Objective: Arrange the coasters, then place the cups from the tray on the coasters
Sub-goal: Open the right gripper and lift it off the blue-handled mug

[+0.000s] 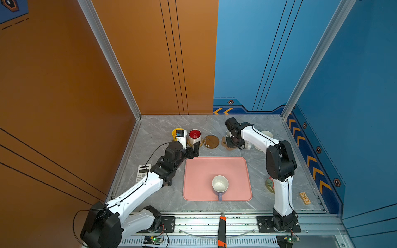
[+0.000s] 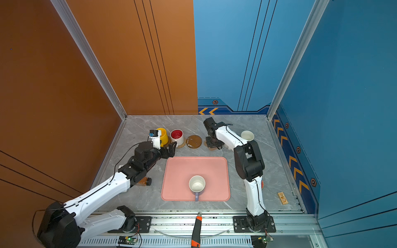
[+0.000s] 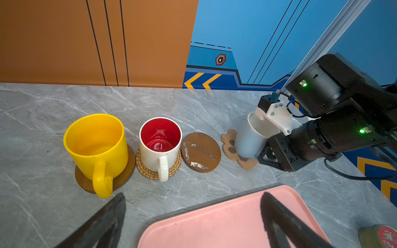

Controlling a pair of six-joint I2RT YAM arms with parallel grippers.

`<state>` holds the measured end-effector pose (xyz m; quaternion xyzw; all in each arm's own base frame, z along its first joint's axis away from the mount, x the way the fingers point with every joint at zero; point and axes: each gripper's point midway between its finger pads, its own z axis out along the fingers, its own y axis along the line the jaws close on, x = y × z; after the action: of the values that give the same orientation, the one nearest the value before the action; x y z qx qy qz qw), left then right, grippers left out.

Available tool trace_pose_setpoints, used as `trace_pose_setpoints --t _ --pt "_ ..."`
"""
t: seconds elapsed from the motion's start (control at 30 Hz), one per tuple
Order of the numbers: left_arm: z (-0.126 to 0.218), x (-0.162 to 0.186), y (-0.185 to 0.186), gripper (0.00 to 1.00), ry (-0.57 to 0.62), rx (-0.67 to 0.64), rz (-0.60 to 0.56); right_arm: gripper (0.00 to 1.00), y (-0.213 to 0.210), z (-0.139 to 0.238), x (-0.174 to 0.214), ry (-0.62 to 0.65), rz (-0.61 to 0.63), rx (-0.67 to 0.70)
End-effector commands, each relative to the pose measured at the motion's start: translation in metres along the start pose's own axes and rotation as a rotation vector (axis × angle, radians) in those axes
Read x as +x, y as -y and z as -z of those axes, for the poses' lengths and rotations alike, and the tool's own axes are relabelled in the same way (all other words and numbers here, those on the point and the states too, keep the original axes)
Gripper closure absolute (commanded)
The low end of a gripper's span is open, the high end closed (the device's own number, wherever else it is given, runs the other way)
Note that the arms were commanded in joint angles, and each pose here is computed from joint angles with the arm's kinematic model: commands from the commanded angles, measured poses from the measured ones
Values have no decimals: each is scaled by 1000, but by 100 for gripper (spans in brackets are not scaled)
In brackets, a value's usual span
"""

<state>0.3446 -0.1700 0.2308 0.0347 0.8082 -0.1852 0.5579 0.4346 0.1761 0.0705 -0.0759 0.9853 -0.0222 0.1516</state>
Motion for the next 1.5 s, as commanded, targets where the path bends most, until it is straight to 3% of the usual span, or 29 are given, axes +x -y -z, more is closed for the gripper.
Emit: trace_pose_setpoints --t 0.0,0.3,0.63,0.9,1.17,1.33,1.47 --pt "2 4 -7 2 -14 -20 -11 66 0 20 -9 59 -12 -11" --pt "2 4 -7 2 -16 -21 -10 50 0 45 -12 107 -23 -35" --pt "2 5 -7 2 -18 -18 -4 41 5 113 -20 252 -48 -82" --pt "2 3 -9 2 -13 -34 23 35 14 180 -31 445 -96 -102" --pt "-2 5 -6 2 -27 -29 40 30 8 238 -23 755 -212 -143" --pt "-10 7 5 1 -50 -4 62 29 -7 249 -9 880 -265 -244" --pt "-17 9 22 0 -77 39 62 28 -4 243 1 969 -287 -240"
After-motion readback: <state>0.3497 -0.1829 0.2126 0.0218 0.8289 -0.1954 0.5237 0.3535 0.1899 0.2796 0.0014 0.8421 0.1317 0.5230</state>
